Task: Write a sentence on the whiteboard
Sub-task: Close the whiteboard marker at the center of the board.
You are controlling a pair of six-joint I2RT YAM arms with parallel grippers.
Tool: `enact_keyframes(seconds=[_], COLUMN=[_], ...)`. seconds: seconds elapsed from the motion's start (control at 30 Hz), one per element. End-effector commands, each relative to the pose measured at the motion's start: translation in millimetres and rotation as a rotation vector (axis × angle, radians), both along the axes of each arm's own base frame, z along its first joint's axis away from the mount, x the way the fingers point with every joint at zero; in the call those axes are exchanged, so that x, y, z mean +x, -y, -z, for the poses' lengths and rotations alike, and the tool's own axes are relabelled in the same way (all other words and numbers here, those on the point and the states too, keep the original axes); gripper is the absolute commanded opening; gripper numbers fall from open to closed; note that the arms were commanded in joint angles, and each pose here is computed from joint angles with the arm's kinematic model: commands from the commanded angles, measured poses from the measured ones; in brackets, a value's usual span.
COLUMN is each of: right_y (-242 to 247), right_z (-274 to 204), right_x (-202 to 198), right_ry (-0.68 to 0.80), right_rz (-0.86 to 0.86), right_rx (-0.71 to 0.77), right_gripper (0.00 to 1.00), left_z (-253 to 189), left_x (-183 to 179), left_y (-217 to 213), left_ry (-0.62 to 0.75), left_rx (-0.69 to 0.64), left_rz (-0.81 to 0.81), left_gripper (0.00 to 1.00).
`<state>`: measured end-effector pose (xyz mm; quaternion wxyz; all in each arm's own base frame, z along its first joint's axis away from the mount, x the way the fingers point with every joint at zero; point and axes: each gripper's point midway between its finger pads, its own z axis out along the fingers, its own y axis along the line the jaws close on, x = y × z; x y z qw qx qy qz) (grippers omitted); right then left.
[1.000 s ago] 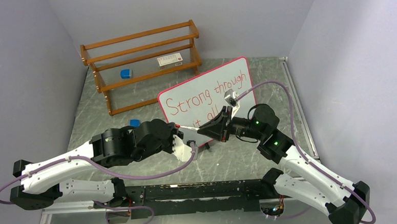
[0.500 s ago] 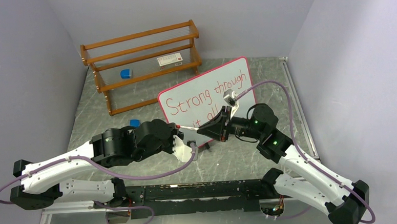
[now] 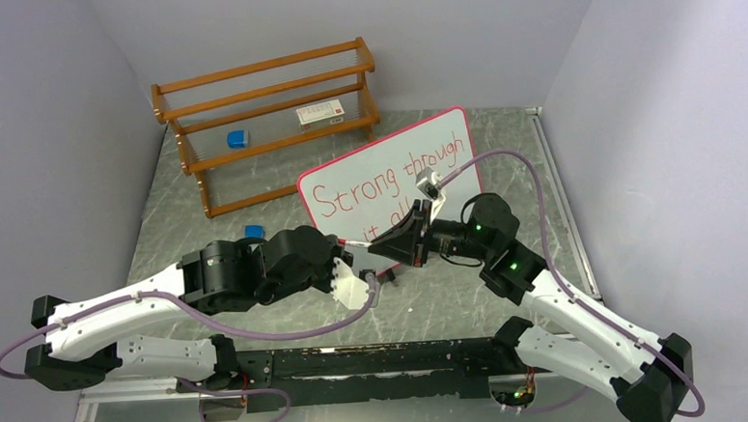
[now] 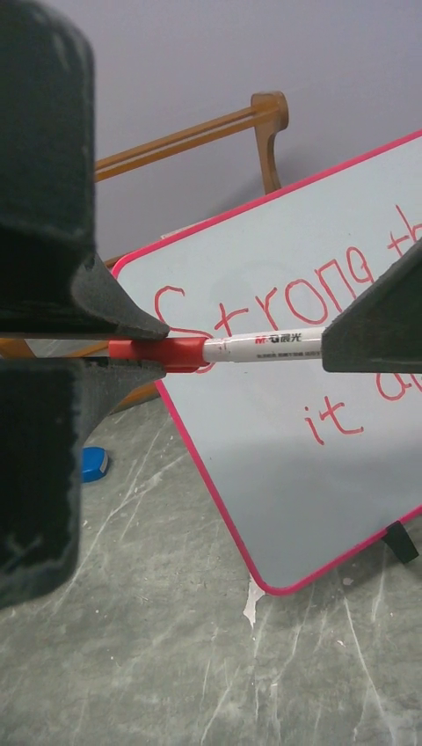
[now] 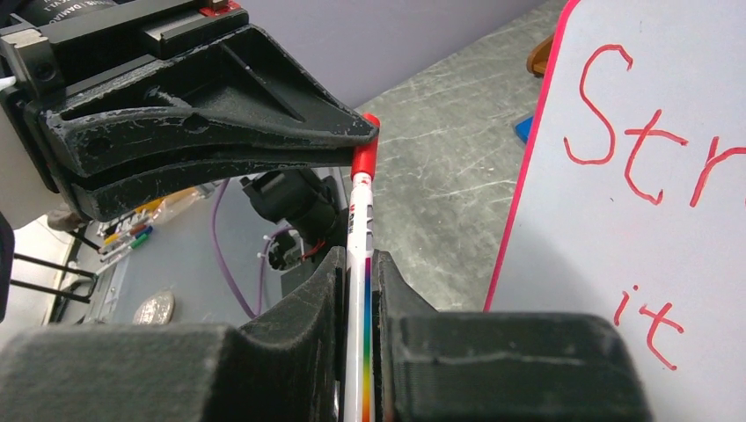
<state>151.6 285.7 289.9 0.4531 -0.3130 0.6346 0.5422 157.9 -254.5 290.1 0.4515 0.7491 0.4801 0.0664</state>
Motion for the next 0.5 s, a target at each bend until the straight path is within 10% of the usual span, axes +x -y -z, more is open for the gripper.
enact_keyframes(seconds=[0.0, 0.47], right_y=[-3, -12], right_z=[-12, -14], right_x=[2, 8], right_ry=[0.026, 0.032], right_rz=[-0.009, -0.022], right_rx=[0.041, 0.107], right_gripper=[0.0, 0.0], left_z=[-12, -13], left_x=[-10, -20], left_y=[9, 26], left_ry=[-0.014, -0.009], left_rx=[-0.019, -0.008], left_rz=[0.047, 0.086], left_gripper=[0.05, 0.05])
